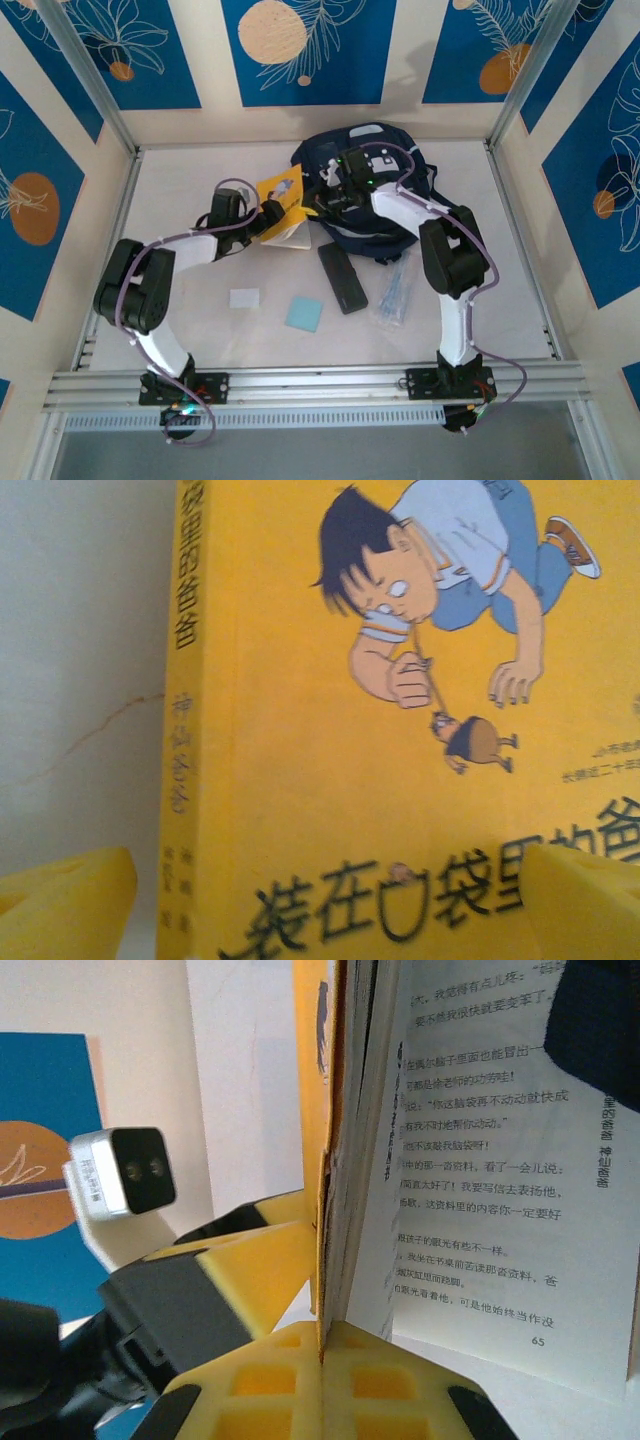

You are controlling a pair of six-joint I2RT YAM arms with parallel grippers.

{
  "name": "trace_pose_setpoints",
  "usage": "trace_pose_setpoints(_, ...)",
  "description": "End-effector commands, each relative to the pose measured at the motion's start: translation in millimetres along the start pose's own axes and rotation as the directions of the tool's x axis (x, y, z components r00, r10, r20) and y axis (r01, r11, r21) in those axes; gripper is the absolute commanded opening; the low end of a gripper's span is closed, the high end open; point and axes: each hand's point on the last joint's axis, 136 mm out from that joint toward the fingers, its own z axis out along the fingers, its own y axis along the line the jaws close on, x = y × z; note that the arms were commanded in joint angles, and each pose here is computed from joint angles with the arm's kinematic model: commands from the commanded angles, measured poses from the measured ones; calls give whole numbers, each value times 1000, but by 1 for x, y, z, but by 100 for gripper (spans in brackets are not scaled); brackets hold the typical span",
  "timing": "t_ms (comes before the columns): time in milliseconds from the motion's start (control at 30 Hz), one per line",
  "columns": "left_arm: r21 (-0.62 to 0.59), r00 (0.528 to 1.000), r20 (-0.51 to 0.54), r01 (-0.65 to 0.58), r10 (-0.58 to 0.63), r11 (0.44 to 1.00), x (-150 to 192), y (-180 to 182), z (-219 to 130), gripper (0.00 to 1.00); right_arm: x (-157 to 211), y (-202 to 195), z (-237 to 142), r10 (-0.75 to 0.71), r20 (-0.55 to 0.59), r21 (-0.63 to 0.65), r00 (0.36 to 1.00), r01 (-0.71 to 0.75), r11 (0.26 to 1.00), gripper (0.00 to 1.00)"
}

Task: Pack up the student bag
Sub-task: Pass the book.

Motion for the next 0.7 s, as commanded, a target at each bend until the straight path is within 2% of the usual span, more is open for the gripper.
trace_pose_setpoints(0, 69, 1000, -17, 18, -16, 997, 4, -18, 13, 97, -3, 26, -25, -38, 23, -91, 999, 40, 995, 0)
trace_pose_setpoints(100, 94, 999, -8, 32, -31, 995, 4, -22, 17, 93, -5, 20, -33, -27, 30, -90, 999, 30, 995, 0)
trace_pose_setpoints(167, 118, 999, 3, 36, -36, 992, 3, -28, 18, 87, -5, 15, -34, -14, 27, -92, 1000, 17, 996, 0)
trace_pose_setpoints(200, 129, 999, 8, 37, -38, 991, 1, -31, 18, 82, -5, 12, -34, -5, 23, -95, 1000, 7, 995, 0)
trace_pose_setpoints(400, 159, 999, 39, 27, -34, 987, -6, -43, 9, 39, -6, 1, -33, 27, 26, -108, 999, -24, 994, 0)
trace_pose_setpoints(533, 140, 998, 53, 19, -27, 990, -8, -45, 0, 33, -6, 0, -34, 29, 31, -107, 999, -26, 994, 0)
trace_pose_setpoints(600, 134, 998, 64, 14, -23, 991, -10, -47, -5, 23, -5, 1, -36, 33, 38, -103, 999, -29, 994, 6)
trace_pose_setpoints(667, 131, 996, 85, 7, -18, 991, -15, -50, -11, 10, -5, 1, -39, 37, 51, -91, 998, -32, 995, 19)
